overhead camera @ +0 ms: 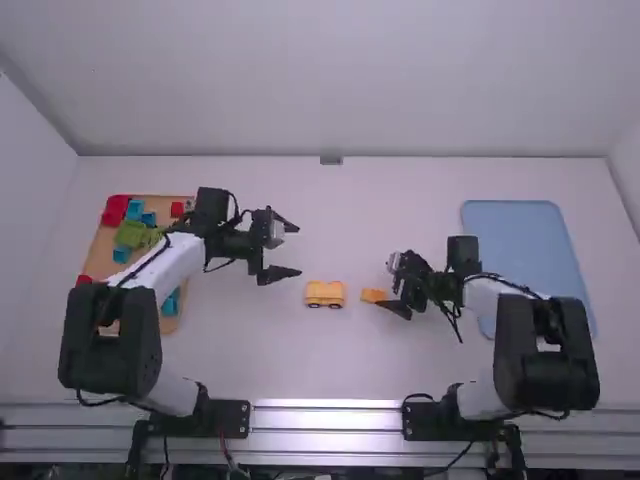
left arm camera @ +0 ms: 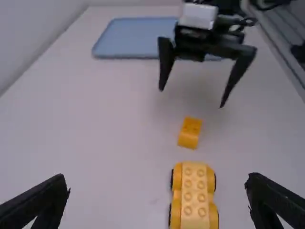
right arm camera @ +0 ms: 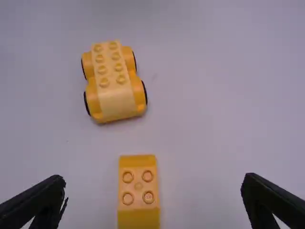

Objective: Assemble lego blocks to make yellow taxi

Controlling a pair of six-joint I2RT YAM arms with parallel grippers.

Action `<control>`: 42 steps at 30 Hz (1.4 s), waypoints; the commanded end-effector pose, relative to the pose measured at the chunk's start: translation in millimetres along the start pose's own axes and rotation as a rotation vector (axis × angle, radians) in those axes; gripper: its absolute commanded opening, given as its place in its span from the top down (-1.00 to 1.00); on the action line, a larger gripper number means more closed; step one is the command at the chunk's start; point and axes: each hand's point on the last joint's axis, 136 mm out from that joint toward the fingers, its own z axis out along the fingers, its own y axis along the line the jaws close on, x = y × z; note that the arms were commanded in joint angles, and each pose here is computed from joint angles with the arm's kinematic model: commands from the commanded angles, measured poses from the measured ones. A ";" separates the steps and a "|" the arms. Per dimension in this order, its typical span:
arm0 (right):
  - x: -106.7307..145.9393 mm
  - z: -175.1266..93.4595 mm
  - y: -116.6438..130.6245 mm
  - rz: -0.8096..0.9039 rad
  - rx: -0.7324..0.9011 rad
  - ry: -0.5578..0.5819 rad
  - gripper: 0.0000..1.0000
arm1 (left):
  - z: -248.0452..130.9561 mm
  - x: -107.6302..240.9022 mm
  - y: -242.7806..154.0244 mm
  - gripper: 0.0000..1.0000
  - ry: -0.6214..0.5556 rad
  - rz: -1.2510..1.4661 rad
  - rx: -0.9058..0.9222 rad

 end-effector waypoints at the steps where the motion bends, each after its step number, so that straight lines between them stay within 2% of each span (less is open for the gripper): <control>1: 2.2 4.4 10.5 -0.026 -0.049 -0.074 -0.97 | 9.3 -7.3 -11.9 -0.98 -0.112 0.105 0.072; 8: 20.8 12.0 14.1 -0.057 -0.072 -0.126 -0.86 | 14.2 0.5 -5.1 -0.98 -0.162 0.056 0.083; 12: 31.6 25.1 6.0 -0.022 -0.057 -0.134 -0.83 | 14.3 -1.2 -0.7 -0.98 -0.164 0.043 0.076; 16: 37.6 39.5 8.4 -0.022 -0.083 -0.171 -0.77 | 14.9 -3.1 2.3 -0.98 -0.167 0.013 0.073; 22: 46.8 43.7 7.3 0.007 -0.099 -0.186 -0.35 | 15.2 -3.7 2.7 -0.98 -0.167 -0.003 0.075; 31: 49.5 42.3 7.7 0.019 -0.094 -0.191 -0.19 | 16.3 -2.1 0.8 -0.98 -0.158 -0.020 0.079; 36: 49.8 42.2 8.7 0.026 -0.097 -0.190 0.25 | 16.3 0.4 -0.5 -0.98 -0.147 -0.039 0.081; 42: 49.9 42.2 9.7 0.041 -0.101 -0.190 0.42 | 16.8 10.5 -2.1 -0.98 -0.096 -0.084 0.072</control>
